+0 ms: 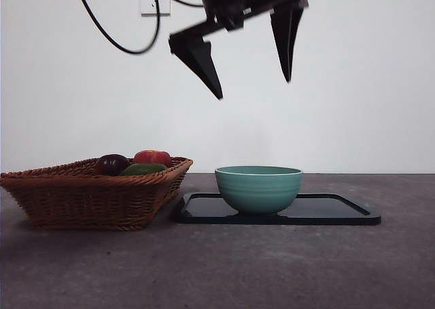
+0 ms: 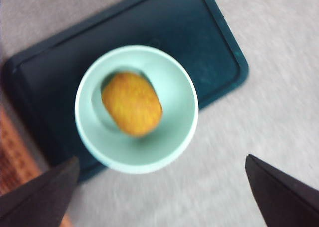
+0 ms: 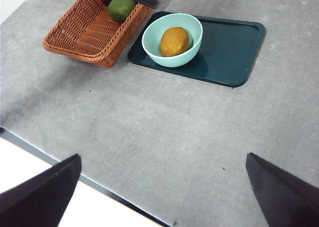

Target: Pick up the wifruite, put it on the bowl, pick up the plate, put it on desk

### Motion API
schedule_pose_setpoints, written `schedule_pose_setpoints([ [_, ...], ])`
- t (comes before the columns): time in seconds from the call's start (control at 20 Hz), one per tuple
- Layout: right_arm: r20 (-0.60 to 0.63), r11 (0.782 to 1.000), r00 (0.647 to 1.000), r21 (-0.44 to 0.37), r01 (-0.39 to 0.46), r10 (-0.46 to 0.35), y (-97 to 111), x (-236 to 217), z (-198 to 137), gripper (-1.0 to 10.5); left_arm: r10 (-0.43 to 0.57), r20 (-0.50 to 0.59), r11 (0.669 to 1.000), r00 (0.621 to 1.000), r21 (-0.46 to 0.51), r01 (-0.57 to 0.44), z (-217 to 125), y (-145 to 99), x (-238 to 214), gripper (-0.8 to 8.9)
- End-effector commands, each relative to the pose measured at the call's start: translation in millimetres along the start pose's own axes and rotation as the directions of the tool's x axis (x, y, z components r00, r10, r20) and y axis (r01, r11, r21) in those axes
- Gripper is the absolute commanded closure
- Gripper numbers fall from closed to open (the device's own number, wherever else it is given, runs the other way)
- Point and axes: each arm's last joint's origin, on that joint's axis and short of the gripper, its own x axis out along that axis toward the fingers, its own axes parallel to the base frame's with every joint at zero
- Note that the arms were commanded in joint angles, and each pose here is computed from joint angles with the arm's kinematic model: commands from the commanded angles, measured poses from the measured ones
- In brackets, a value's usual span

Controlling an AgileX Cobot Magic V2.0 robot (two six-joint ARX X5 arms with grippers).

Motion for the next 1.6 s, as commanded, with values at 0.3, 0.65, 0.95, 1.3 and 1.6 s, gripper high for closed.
schedule_pose_setpoints([
  [0.3,0.011,1.000,1.000,0.002,-0.007,0.007,0.7,-0.6,1.6,3.6,0.015,-0.007,1.000,1.000,0.004,-0.015,13.6,0.2,59.0,2.91],
  [0.65,0.010,1.000,1.000,0.002,-0.007,0.007,0.6,-0.6,1.6,3.6,0.046,-0.040,0.999,0.998,0.003,-0.046,12.1,1.4,85.1,2.92],
  [0.95,0.010,1.000,1.000,0.003,-0.007,0.007,0.6,-0.6,1.6,3.6,0.065,-0.095,0.998,0.993,0.008,-0.064,7.9,4.1,113.8,3.00],
  [1.3,0.010,1.000,1.000,0.003,-0.007,0.007,0.6,-0.6,1.6,3.6,0.084,-0.100,0.996,0.991,0.025,-0.082,7.0,5.2,124.5,3.25],
  [1.6,0.010,1.000,1.000,0.003,-0.007,0.007,0.6,-0.6,1.6,3.6,0.099,-0.092,0.995,0.991,0.027,-0.097,7.2,5.6,131.9,3.27],
])
